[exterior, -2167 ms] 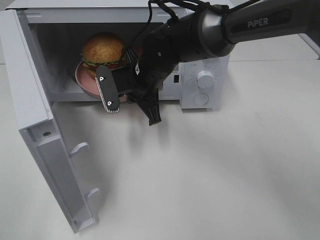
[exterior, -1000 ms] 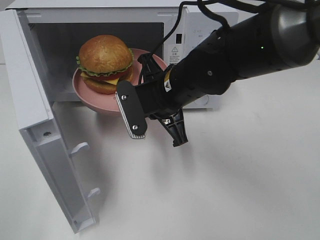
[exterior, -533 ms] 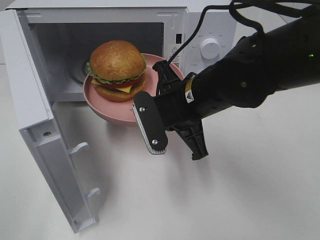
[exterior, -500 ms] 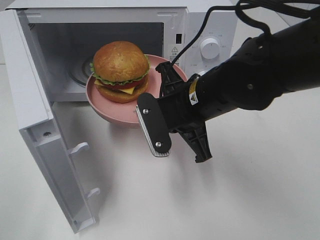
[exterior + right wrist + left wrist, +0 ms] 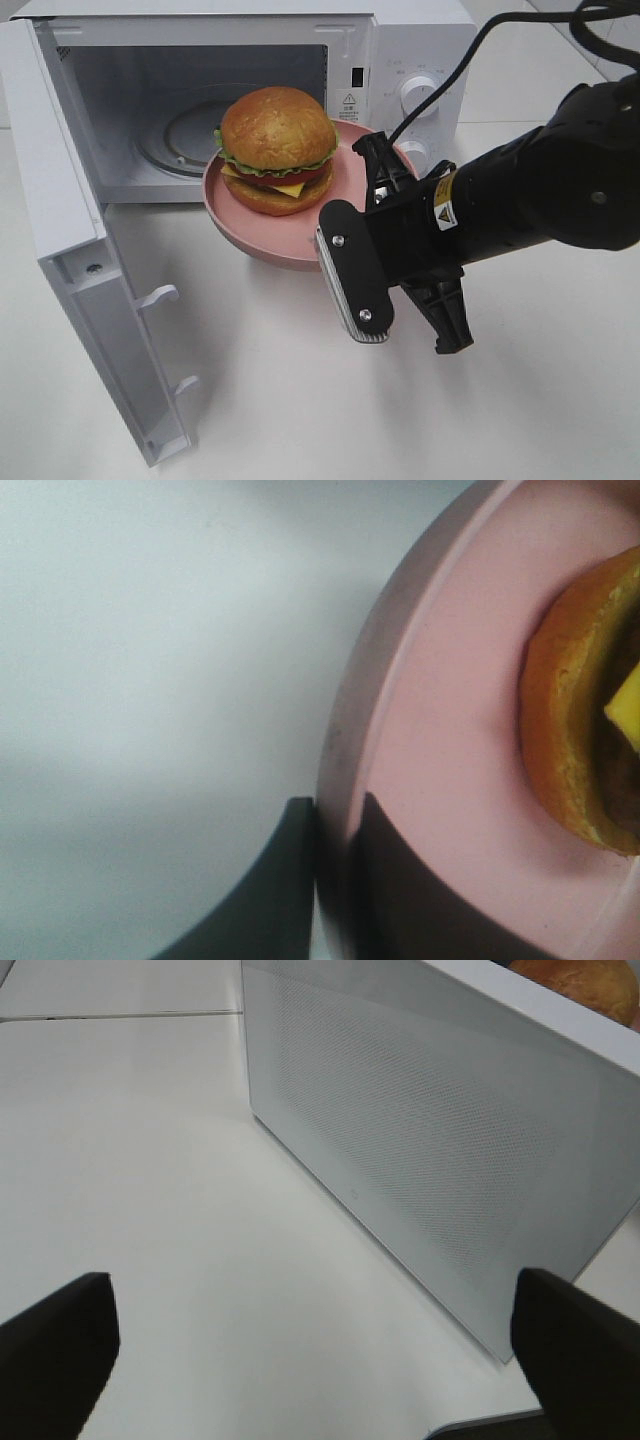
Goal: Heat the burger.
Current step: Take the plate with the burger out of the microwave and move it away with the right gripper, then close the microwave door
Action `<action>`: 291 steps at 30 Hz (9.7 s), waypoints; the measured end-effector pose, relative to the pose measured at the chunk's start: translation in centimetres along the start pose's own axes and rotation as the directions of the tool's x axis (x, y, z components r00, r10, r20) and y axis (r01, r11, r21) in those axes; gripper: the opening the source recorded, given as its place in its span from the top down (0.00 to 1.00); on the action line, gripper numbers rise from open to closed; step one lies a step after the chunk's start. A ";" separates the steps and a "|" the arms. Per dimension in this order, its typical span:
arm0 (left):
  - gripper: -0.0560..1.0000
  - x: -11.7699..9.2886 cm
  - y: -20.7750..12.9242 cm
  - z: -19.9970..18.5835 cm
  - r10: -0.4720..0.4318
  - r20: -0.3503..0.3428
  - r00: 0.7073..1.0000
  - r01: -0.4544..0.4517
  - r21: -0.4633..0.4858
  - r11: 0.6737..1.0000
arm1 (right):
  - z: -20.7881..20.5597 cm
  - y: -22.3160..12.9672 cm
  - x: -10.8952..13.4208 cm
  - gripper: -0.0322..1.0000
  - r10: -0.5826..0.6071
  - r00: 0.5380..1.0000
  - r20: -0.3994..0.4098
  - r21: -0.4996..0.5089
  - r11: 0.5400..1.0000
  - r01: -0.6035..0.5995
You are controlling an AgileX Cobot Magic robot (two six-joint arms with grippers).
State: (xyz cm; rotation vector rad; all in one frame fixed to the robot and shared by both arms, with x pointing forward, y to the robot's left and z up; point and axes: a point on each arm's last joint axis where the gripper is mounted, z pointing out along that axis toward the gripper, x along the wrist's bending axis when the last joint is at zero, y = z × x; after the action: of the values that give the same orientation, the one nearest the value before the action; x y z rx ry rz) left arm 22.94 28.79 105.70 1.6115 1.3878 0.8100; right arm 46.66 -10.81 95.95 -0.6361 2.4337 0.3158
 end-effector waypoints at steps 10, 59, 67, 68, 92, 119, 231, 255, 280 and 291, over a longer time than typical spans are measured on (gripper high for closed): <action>0.01 0.0 0.0 0.0 0.000 0.000 1.000 0.000 0.000 1.000 | -2.4 -0.6 2.2 0.90 0.040 0.999 0.001 0.002 0.999 -0.040; 0.01 0.0 0.0 0.0 0.000 0.000 1.000 0.000 0.000 1.000 | -10.9 -5.3 6.6 0.90 0.498 0.854 0.149 0.383 0.768 -0.514; 0.01 0.0 0.0 0.0 0.000 0.000 1.000 0.000 0.000 1.000 | -11.2 -5.8 6.8 0.90 0.614 0.753 0.236 0.411 0.639 -0.650; 0.01 0.0 0.0 0.0 0.000 0.000 1.000 0.000 0.000 1.000 | -11.2 -5.8 6.8 0.90 0.614 0.753 0.236 0.411 0.639 -0.650; 0.01 0.0 0.0 0.0 0.000 0.000 1.000 0.000 0.000 1.000 | -8.3 -7.0 7.5 0.90 0.763 0.402 0.506 0.447 0.166 -0.879; 0.01 0.0 0.0 0.0 0.000 0.000 1.000 0.000 0.000 1.000 | -2.4 -7.8 7.2 0.90 0.721 0.226 0.655 0.413 -0.092 -0.906; 0.01 0.0 0.0 0.0 0.000 0.000 1.000 0.000 0.000 1.000 | -21.8 -5.8 14.0 0.24 0.962 -0.134 0.239 -0.105 -0.111 -0.988; 0.01 0.0 0.0 0.0 0.000 0.000 1.000 0.000 0.000 1.000 | -25.9 -4.8 18.3 0.24 0.860 -0.394 0.323 -0.491 -0.204 -0.847; 0.01 0.0 0.0 0.0 0.000 0.000 1.000 0.000 0.000 1.000 | -25.8 -4.8 18.3 0.24 0.862 -0.389 0.326 -0.489 -0.198 -0.849; 0.01 0.0 0.0 0.0 0.000 0.000 1.000 0.000 0.000 1.000 | -25.8 -4.8 18.3 0.24 0.862 -0.389 0.326 -0.489 -0.198 -0.849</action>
State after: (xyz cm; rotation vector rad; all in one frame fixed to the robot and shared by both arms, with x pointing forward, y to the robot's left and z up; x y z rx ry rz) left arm 22.94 28.79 105.70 1.6115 1.3878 0.8100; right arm 23.47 -31.00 105.02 1.5783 1.5474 0.9829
